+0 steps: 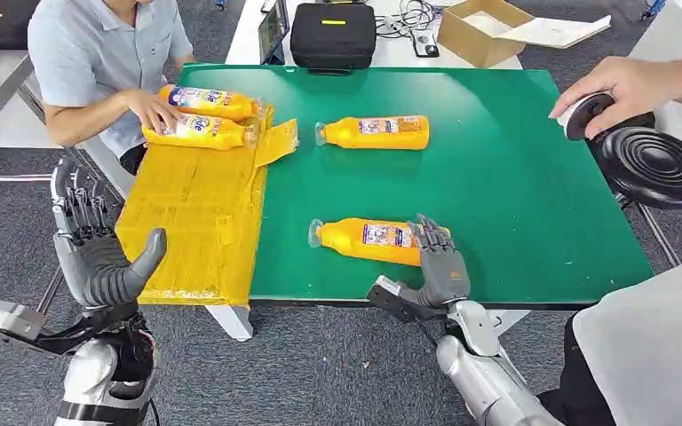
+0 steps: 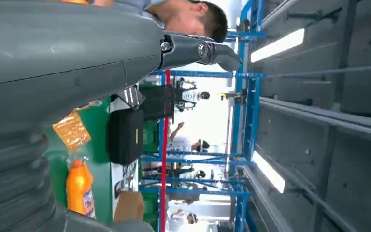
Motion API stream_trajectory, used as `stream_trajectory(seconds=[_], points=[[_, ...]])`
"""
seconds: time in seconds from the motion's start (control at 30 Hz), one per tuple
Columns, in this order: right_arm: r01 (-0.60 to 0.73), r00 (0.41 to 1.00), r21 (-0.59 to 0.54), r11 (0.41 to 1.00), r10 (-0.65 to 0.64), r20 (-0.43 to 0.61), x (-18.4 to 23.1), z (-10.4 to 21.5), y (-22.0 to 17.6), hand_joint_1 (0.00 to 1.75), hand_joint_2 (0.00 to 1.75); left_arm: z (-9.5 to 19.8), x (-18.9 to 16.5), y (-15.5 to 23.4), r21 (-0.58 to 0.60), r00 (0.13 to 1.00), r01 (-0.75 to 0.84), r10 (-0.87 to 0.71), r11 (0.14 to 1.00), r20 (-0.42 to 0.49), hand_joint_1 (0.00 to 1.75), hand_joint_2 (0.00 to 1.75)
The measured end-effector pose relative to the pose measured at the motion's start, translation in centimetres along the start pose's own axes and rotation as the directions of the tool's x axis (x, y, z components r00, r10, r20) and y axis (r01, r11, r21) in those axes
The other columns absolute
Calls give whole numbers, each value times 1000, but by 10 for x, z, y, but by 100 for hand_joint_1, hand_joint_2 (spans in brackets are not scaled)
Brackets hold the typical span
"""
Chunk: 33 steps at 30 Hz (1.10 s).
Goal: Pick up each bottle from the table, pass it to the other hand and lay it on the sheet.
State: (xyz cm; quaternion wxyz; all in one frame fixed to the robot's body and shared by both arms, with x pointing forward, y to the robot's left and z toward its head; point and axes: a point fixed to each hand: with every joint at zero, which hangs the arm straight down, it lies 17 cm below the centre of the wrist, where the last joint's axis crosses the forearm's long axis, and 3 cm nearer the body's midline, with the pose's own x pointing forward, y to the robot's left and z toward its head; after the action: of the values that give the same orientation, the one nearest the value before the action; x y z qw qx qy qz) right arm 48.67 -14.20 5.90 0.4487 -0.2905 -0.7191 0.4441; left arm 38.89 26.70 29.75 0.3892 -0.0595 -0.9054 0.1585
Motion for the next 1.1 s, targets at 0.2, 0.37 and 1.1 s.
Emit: stream_trajectory(seconds=[0.2, 0.37, 1.1], points=[[-24, 999, 33, 999, 26, -48, -19, 0, 5, 0, 175, -2, -2, -2, 28, 1000, 16, -16, 999, 3, 0, 175], [-27, 998, 63, 998, 31, -61, -23, -2, 11, 0, 175, -7, -5, -9, 33, 1000, -25, 26, 999, -8, 0, 175], [-158, 978, 125, 980, 172, -113, -54, -9, 7, 0, 175, -16, -36, -32, 22, 988, -117, 119, 993, -95, 0, 175]])
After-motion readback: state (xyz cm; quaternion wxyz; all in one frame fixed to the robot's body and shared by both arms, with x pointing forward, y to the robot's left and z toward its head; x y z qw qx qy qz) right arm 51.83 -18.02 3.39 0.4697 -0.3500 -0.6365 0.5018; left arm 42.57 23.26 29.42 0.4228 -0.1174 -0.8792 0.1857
